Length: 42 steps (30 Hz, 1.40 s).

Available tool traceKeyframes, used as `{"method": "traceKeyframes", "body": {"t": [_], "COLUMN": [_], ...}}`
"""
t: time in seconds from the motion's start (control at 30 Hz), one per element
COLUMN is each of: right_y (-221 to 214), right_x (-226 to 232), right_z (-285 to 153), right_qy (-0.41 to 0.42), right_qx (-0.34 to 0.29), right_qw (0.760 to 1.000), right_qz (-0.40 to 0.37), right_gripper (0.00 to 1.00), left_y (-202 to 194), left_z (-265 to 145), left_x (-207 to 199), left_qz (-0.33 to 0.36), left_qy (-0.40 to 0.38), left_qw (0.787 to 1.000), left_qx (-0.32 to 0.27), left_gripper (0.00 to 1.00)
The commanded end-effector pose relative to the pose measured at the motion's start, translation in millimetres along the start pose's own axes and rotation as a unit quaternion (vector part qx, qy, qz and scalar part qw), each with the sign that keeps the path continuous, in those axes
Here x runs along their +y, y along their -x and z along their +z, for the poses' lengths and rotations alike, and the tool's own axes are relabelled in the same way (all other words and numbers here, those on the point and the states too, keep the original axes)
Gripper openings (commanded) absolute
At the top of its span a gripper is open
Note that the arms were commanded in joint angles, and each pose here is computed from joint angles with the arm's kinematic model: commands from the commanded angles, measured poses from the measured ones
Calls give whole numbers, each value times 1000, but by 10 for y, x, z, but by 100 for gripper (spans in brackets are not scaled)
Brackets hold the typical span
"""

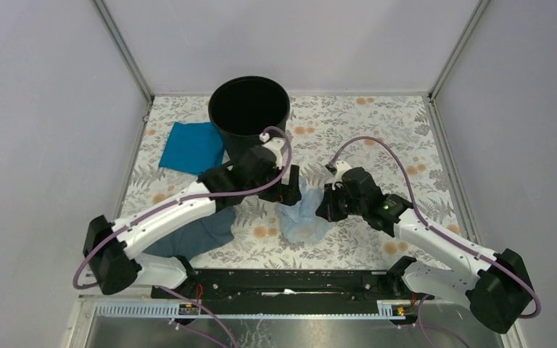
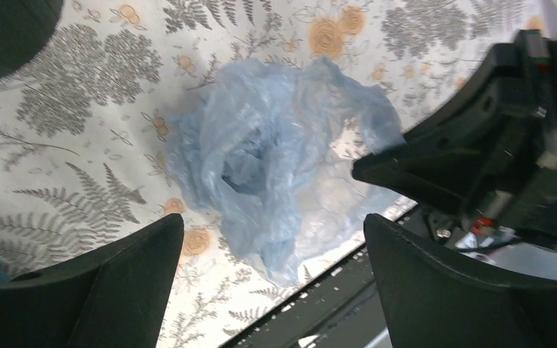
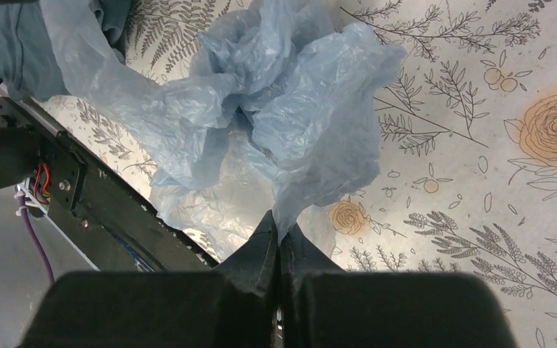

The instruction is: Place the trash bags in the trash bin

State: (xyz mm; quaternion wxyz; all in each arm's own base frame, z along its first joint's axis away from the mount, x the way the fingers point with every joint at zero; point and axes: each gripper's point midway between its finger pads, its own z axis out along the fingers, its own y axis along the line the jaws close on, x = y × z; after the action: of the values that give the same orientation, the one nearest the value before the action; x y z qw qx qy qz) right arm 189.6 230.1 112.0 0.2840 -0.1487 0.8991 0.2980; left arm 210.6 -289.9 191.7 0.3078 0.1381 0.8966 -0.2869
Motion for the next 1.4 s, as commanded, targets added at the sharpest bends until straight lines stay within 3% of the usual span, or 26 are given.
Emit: {"method": "traceKeyframes", "body": {"t": [0.0, 0.13, 0.4, 0.5, 0.67, 0.8, 0.87, 1.0, 1.1, 1.17, 1.2, 1.3, 1.37], "right_y": [100, 78, 31, 13, 2, 84, 104, 466, 1163, 1945, 2316, 2977, 2941], "right_x": [129, 121, 113, 107, 13, -552, -858, -1333, -1624, -1489, -1284, -414, -22], "right_z": [-160, -208, -236, -242, -275, -384, -463, -572, -824, -1416, -1766, -2736, -2975], "right_qy": [19, 19, 21, 21, -8, -177, -245, -269, -250, -276, -274, -184, -122], "right_qx": [-17, -17, -13, -12, -17, -54, -57, -75, -85, -120, -173, -371, -432], "right_qw": [999, 999, 999, 999, 1000, 980, 960, 934, 928, 929, 929, 908, 894], "right_qz": [-23, -31, -36, -34, -14, 71, 122, 224, 264, 217, 179, 58, -11], "right_gripper": [0, 0, 0, 0, 0, 0, 0, 0, 0, 0, 0, 0, 0], "left_y": [329, 304, 284, 282, 361, 573, 746, 1175, 2100, 2894, 3155, 3106, 2949], "left_z": [14, 206, 481, 555, 548, 548, 620, 973, 933, 262, -206, -862, -1184], "left_x": [-37, 48, 56, 36, 48, 50, -34, -192, -386, -785, -1039, -1527, -1623], "left_qz": [70, 99, 117, 115, 114, 101, 98, 111, 120, 114, 115, 154, 149], "left_qy": [58, 91, 84, 74, 80, 99, 95, 115, 164, 144, 107, 11, -58], "left_qw": [995, 991, 989, 990, 990, 989, 989, 984, 965, 943, 930, 891, 855], "left_qx": [-40, -4, 30, 34, 13, -35, -57, -79, -165, -277, -333, -427, -493], "left_gripper": [99, 99, 96, 82, 30, 1, 0, 0, 0, 0, 0, 0, 0]}}
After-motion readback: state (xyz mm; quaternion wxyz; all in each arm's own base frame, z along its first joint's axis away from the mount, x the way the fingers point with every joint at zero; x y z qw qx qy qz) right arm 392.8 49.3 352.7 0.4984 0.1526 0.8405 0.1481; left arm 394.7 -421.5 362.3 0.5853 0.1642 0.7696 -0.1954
